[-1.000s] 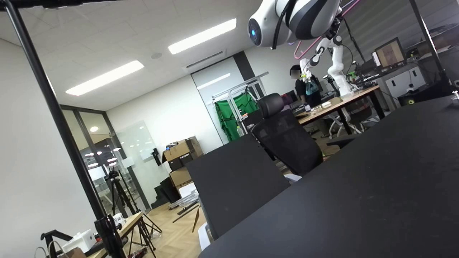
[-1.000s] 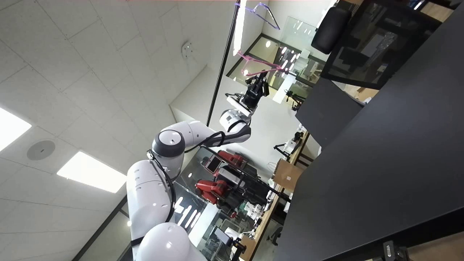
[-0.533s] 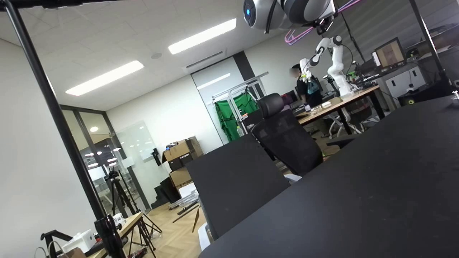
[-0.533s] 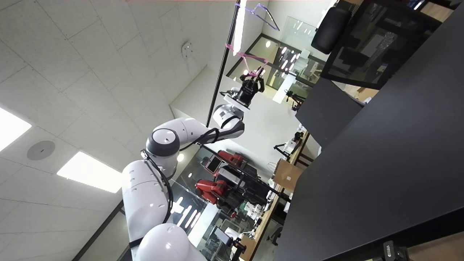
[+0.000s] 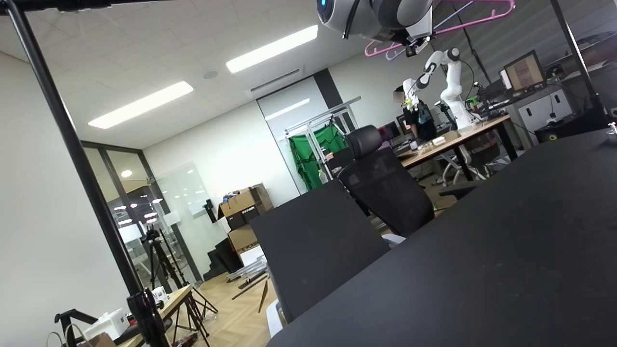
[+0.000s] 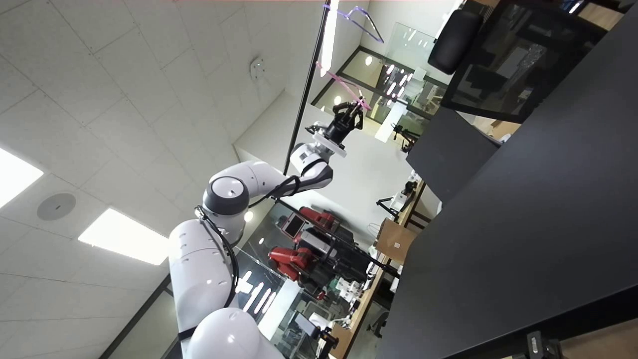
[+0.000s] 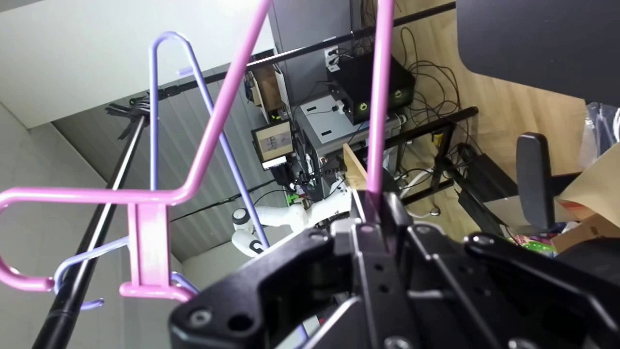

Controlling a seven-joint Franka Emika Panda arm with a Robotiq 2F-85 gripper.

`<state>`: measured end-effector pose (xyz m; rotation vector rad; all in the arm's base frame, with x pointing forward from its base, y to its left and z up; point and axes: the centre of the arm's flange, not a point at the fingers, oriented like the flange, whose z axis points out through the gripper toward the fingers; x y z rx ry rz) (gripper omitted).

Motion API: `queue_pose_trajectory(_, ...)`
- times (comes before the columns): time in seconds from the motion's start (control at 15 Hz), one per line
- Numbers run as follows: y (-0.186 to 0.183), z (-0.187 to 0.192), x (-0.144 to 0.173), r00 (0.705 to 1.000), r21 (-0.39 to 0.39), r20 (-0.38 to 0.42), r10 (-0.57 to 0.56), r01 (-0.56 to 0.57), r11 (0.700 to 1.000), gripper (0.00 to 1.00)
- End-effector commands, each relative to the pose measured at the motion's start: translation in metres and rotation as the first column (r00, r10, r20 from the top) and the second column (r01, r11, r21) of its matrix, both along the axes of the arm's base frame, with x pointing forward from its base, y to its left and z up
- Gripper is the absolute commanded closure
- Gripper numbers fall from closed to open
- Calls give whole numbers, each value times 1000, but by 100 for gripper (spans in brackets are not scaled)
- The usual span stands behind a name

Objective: Pick the pink hanger on the table and hang it on the stand

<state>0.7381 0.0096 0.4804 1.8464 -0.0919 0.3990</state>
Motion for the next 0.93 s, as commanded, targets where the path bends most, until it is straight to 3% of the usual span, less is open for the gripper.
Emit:
queue_pose_trajectory(0.0, 0, 0, 0, 1000, 5, -1, 2, -2, 1000, 92)
queue_pose_trajectory(0.47, 0, 0, 0, 1000, 15, -3, 3, -3, 1000, 92)
queue_pose_trajectory(0.53, 0, 0, 0, 1000, 15, -3, 3, -3, 1000, 98)
queue_pose_trajectory(0.87, 11, 9, 15, 998, -125, 33, 45, -41, 991, 98)
